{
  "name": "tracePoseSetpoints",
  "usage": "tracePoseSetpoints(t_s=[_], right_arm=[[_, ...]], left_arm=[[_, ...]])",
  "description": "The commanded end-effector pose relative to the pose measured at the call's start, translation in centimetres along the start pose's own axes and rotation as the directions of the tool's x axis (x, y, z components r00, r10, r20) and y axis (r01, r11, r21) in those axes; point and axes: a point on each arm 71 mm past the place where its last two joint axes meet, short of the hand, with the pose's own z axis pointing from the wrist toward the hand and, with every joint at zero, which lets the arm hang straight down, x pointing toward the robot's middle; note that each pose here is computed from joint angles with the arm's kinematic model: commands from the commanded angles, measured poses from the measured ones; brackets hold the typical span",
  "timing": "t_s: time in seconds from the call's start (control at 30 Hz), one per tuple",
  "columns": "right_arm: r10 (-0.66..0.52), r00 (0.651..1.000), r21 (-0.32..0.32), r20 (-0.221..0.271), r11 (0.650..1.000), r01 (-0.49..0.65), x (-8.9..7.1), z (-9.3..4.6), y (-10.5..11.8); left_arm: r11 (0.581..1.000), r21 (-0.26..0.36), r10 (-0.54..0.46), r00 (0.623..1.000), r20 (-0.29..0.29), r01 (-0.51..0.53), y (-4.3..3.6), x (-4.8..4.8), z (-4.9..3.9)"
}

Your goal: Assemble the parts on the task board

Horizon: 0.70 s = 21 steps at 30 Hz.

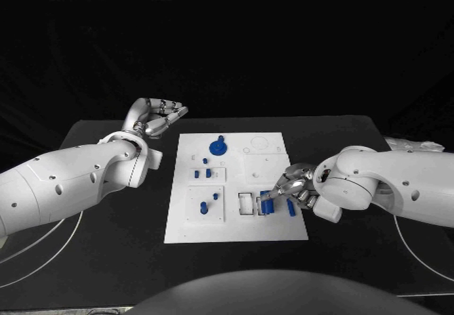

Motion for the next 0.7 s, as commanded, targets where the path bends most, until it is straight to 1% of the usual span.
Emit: tracePoseSetpoints(t_s=[0.03,0.4,0.57,0.7], right_arm=[[0.055,0.997,-0.029,-0.056,0.998,-0.057,0.5,0.0,0.5],[0.052,0.993,-0.032,-0.104,0.998,-0.056,0.9,0.4,1.1],[0.042,0.992,-0.025,-0.117,0.999,-0.045,1.0,0.8,1.6],[0.032,0.992,-0.015,-0.118,0.999,-0.034,1.1,1.3,1.9]], left_arm=[[1.000,0.011,-0.005,1.000,-0.016,0.005,-0.18,0.23,0.06],[1.000,0.011,-0.006,1.000,-0.019,0.006,-0.22,0.38,0.12],[1.000,0.011,-0.006,1.000,-0.020,0.007,-0.23,0.42,0.14],[1.000,0.011,-0.007,1.000,-0.021,0.007,-0.25,0.45,0.14]])
